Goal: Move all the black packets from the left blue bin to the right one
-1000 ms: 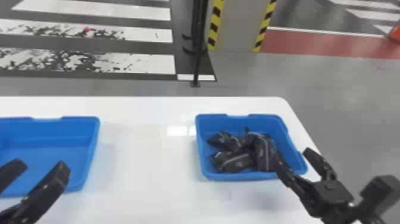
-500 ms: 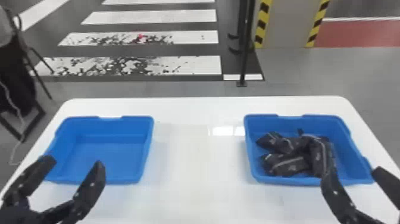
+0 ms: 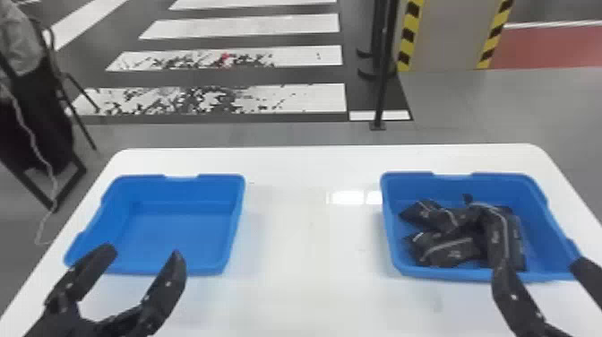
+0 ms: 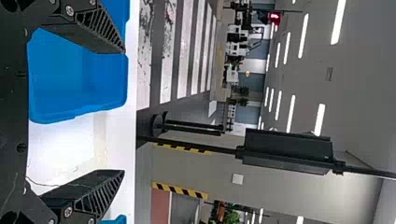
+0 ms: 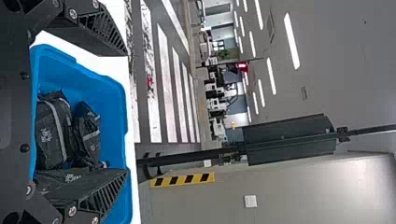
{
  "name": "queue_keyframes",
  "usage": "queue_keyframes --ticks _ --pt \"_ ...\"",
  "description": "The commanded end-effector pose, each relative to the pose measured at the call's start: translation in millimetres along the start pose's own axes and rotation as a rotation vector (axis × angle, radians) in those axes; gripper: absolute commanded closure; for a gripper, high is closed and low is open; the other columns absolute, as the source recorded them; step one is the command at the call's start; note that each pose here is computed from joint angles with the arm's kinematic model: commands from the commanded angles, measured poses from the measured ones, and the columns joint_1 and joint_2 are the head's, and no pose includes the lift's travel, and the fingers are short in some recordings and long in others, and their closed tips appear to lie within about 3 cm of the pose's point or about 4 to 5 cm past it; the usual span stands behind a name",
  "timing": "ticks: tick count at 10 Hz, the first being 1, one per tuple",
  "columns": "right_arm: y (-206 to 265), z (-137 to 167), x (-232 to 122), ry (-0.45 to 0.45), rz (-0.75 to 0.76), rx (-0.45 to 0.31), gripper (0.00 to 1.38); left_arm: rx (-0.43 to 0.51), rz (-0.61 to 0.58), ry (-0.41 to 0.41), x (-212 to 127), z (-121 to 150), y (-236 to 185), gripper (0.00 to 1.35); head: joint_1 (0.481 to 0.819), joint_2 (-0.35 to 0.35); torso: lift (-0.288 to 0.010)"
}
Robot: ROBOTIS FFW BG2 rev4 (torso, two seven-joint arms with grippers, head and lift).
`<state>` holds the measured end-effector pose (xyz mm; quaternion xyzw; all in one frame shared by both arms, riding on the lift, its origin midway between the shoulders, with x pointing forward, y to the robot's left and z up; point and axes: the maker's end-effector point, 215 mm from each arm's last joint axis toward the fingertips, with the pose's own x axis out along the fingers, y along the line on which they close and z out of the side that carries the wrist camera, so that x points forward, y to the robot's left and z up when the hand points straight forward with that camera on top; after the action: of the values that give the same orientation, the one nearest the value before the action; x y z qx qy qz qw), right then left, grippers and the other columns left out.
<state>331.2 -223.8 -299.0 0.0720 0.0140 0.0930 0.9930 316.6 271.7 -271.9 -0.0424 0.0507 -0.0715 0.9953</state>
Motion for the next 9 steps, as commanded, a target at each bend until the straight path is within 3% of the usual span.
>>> queue_keyframes --ticks 1,9 --pt "-0.1 -0.1 0.0 0.0 0.0 0.003 0.15 -0.011 0.0 0.01 -0.1 -3.7 -0.6 0.14 0.695 0.088 -0.154" --pt "-1.0 -2.6 -0.4 0.003 -0.002 0.018 0.15 -0.034 -0.004 0.032 0.1 -11.1 -2.8 0.13 0.695 0.08 -0.154"
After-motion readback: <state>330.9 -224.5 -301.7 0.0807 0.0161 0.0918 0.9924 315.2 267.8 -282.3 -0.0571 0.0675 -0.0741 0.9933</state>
